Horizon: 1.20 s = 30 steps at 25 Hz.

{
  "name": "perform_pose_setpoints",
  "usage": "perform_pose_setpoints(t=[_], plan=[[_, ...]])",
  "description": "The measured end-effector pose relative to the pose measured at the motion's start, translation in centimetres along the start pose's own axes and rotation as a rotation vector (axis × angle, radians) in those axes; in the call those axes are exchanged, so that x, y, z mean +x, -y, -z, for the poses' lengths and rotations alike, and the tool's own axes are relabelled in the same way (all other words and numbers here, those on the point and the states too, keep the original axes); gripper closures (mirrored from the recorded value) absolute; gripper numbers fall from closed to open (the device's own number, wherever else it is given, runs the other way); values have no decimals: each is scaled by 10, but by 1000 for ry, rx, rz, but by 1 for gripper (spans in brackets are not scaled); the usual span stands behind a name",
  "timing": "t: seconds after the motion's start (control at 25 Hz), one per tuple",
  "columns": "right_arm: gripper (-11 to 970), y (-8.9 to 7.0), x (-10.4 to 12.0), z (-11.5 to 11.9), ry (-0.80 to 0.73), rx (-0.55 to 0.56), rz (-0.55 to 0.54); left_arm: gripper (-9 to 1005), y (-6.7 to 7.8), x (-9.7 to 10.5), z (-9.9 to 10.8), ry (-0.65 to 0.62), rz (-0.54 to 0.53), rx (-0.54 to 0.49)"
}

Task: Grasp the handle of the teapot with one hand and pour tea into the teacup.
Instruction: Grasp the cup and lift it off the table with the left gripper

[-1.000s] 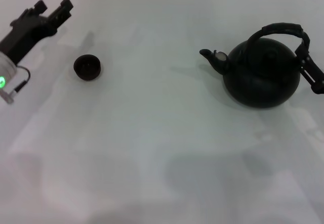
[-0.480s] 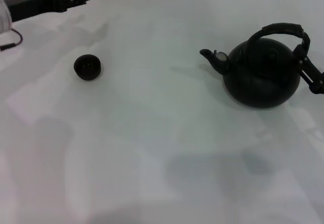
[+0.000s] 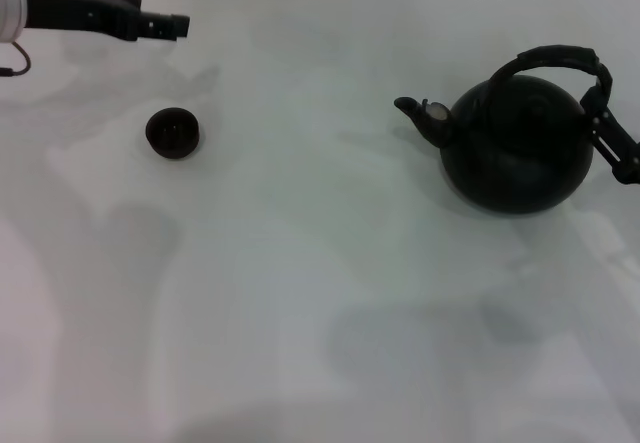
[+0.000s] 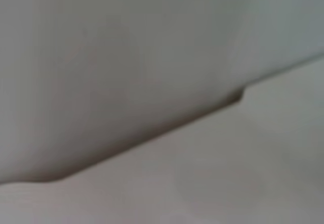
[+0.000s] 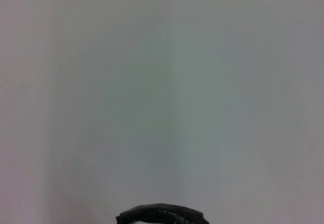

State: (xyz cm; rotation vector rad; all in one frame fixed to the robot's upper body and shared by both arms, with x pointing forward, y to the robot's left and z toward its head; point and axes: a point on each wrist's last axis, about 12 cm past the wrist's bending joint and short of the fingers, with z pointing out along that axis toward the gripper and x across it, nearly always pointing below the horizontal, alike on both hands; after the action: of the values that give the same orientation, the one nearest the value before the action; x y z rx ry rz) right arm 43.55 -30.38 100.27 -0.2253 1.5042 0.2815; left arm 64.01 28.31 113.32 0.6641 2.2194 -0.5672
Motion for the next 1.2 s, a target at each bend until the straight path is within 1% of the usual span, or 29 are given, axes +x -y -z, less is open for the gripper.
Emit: perform_pose_setpoints(t=[0.16,0.28,0.48,0.8,1.04,1.2], plan=[[101,0,0,-1,2,-1,1,170,4,-6,1,-86,-47,19],[101,0,-1,-1,3,-1,1,167,4,-10,4,-137,-66,4],[101,0,-1,-2,5,-2,1,162,5,-11,4,-178,-82,1],[101,1,-1,-4,3,6,-3,153,11,-7,-7,-219,-92,19],[101,1,-2,-6,9,10,-5,153,19,0,-24,-252,-107,36],[102,2,-2,-6,9,13,-5,152,21,4,-29,-279,-106,38]])
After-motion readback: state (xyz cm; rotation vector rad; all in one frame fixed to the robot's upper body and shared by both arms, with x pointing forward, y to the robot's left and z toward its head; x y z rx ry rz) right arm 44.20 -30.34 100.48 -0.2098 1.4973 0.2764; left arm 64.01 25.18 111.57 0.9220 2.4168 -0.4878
